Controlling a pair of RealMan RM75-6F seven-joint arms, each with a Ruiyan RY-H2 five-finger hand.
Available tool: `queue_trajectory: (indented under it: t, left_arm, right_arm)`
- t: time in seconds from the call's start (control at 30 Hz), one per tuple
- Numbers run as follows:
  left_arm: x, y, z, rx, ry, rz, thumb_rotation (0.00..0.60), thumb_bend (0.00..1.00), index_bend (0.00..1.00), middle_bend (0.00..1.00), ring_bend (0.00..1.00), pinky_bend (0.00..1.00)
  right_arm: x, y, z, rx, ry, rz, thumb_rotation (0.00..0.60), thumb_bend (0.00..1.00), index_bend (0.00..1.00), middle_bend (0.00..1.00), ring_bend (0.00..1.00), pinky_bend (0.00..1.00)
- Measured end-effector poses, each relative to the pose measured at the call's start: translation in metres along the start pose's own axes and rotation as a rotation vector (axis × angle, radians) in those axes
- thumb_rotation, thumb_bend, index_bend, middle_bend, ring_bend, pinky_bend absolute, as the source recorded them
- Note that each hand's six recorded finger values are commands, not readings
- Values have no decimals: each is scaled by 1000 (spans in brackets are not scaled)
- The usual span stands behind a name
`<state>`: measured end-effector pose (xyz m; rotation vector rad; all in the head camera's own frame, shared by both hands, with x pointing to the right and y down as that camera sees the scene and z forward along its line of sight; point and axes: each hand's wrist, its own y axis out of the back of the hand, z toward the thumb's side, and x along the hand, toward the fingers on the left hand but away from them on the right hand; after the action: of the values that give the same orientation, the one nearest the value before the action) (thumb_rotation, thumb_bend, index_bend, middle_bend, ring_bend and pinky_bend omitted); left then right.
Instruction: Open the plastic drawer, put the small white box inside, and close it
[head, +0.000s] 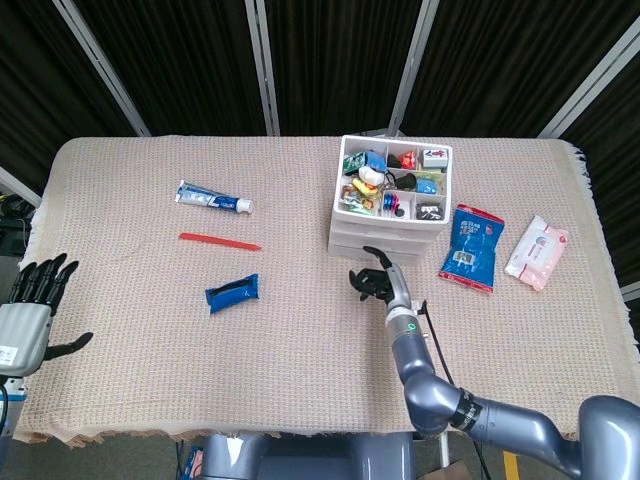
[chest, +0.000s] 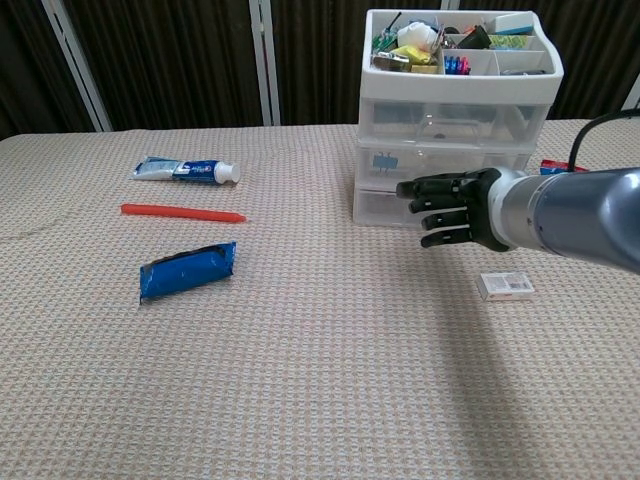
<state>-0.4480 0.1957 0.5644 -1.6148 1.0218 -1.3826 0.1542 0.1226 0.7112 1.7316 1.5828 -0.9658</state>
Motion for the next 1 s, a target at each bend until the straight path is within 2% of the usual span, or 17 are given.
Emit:
queue_trajectory:
  t: [0.27, 0.37, 0.47, 0.67, 1.0]
  left_arm:
    - [1, -1, 1, -8, 0, -7, 600, 66, 48, 0, 0, 0]
    - [1, -1, 1, -9, 0, -10, 600, 68, 48, 0, 0, 0]
    - [1, -1, 1, -10, 2, -13, 600, 66, 47, 0, 0, 0]
    - [1, -1, 1, -14, 2, -14, 600, 67, 48, 0, 0, 0]
    - [1, -1, 0, -22, 4, -16, 600, 69, 47, 0, 0, 0]
  right_arm:
    - [-9, 2, 0, -73, -16, -36, 600, 329, 186, 716, 744, 649]
    - [-10, 0, 0, -116, -26, -39, 600, 334, 221, 716, 744, 648]
    - [-10, -2, -1, -163, -40, -33, 600, 343, 261, 716, 744, 648]
    - [-12, -8, 2, -269, -72, -8, 600, 344, 282, 715, 744, 648]
    - [-17, -8, 5, -292, -92, -22, 600, 345, 280, 716, 739, 648]
